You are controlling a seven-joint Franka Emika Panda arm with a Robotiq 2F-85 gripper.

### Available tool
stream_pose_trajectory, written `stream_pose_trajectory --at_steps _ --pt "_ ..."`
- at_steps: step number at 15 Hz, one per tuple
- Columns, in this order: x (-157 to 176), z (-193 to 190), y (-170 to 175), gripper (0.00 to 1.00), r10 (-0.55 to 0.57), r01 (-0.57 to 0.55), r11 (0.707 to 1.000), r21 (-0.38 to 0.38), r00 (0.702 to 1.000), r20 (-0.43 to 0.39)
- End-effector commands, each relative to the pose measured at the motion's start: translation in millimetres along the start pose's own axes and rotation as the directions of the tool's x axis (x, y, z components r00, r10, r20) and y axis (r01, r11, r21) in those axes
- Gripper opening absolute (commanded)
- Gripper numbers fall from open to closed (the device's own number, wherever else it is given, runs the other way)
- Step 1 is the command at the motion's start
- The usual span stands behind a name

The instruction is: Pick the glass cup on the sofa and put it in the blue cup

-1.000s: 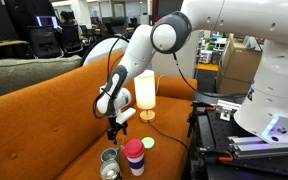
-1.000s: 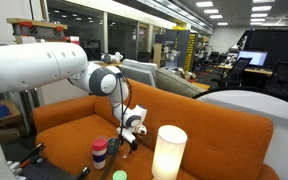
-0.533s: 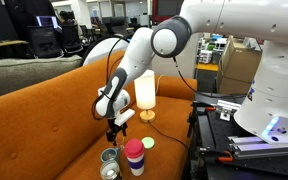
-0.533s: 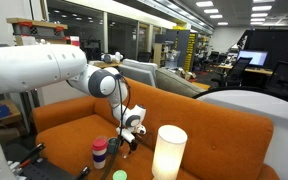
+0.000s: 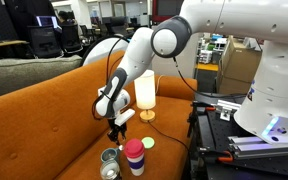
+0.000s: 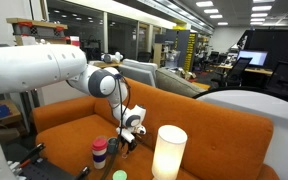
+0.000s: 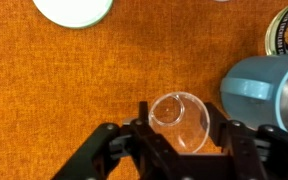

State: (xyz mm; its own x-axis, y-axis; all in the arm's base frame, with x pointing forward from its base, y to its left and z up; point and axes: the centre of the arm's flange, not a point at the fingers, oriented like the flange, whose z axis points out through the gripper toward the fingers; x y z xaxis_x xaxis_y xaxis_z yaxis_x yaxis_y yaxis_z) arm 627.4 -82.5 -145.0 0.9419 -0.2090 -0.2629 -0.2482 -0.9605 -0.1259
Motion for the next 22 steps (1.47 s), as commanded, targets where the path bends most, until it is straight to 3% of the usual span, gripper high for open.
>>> stream_pose_trajectory --at_steps 1,7,13,17,22 --pt "12.7 -3.3 -0.2 0.31 0.002 -0.002 1.0 -0.016 1.0 0.007" --pt "-12.2 -73.1 -3.0 0.31 -0.014 0.012 0.999 -0.043 0.998 -0.054" --pt "-39.3 -145.5 -34.9 0.31 -0.121 0.117 0.992 -0.046 0.985 -0.125" --pt "-48.9 -161.1 -67.8 0.31 -0.243 0.238 0.97 -0.05 0.955 -0.169" --pt "-53.8 -142.6 -104.0 0.31 -0.351 0.34 0.935 -0.098 0.927 -0.133"
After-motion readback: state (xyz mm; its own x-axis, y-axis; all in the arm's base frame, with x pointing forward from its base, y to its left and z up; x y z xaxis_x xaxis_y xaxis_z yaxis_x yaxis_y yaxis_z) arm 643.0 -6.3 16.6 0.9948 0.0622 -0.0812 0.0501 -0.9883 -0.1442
